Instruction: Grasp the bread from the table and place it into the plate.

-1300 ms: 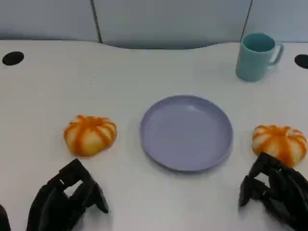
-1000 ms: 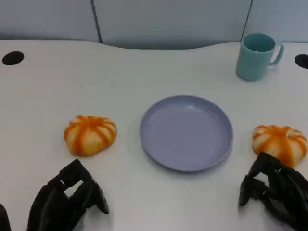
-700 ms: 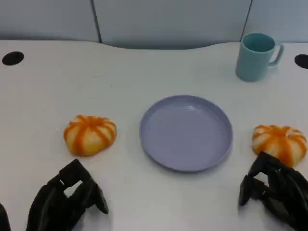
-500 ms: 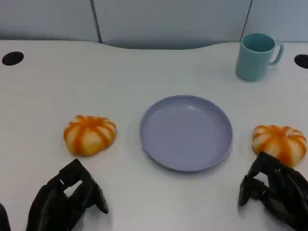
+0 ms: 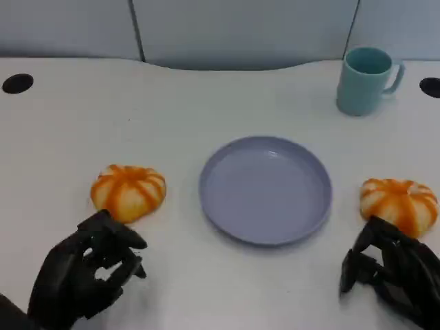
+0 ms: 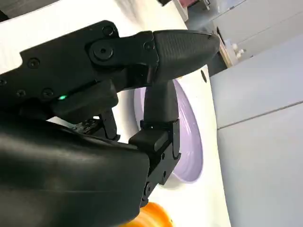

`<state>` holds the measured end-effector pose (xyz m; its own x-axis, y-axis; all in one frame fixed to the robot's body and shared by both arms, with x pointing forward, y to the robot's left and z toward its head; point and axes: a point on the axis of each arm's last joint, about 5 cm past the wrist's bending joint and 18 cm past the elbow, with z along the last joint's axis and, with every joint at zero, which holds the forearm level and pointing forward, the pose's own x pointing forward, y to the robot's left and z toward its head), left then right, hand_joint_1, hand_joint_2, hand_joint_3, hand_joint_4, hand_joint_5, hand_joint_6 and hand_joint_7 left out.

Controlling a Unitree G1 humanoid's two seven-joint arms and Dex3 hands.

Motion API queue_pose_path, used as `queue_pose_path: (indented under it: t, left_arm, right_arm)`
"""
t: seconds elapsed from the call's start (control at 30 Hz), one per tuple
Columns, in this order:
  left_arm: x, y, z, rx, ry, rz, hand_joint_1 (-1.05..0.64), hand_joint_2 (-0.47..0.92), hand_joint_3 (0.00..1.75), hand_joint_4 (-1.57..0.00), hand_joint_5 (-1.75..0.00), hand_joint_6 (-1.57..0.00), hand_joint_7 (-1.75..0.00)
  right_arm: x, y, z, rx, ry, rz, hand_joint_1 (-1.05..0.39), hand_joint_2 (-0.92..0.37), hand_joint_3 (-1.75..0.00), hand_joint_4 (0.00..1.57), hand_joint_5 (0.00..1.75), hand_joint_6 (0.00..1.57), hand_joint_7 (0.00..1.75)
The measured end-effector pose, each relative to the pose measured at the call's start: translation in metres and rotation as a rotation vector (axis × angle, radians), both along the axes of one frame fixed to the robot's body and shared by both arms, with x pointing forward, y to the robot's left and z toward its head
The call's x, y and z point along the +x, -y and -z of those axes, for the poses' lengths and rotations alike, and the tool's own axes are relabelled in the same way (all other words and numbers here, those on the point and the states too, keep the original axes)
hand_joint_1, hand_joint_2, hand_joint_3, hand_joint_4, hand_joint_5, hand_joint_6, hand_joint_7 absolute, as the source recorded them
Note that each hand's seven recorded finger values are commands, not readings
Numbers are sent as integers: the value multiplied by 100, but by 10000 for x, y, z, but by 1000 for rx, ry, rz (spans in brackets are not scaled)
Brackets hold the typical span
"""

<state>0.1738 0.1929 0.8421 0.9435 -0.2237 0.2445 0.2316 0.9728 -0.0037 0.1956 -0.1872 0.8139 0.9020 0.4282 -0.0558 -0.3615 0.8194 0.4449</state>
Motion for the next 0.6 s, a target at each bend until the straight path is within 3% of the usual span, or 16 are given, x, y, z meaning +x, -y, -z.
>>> queue_pose_path:
  t: [0.1,0.2,0.27,0.4,0.6]
  left_arm:
    - [31,-14,-100,202,129,-32,-69,92,32,-44,-90,-63,-21]
    - [81,-53,-206,407,218,-51,-71,92,30,-30,-85,-56,-11]
    - [123,-91,-305,557,288,-68,-70,92,28,-23,-81,-53,-8]
    - [164,-122,-464,795,425,-134,-67,92,18,-20,-51,-46,-1]
    - [206,-75,-591,1007,536,-195,-66,92,13,-12,-37,-33,0]
  right_arm:
    - [7,-6,-1,0,-1,1,-59,-92,-38,67,175,56,159]
    - [12,-13,-1,2,-1,0,-58,-92,-35,67,175,55,159]
    - [18,-19,-1,4,-1,-1,-58,-92,-35,68,175,55,160]
    - [25,-27,-1,6,1,-3,-57,-92,-39,67,175,55,161]
    - [30,-41,-1,6,4,-5,-58,-92,-40,66,175,53,162]
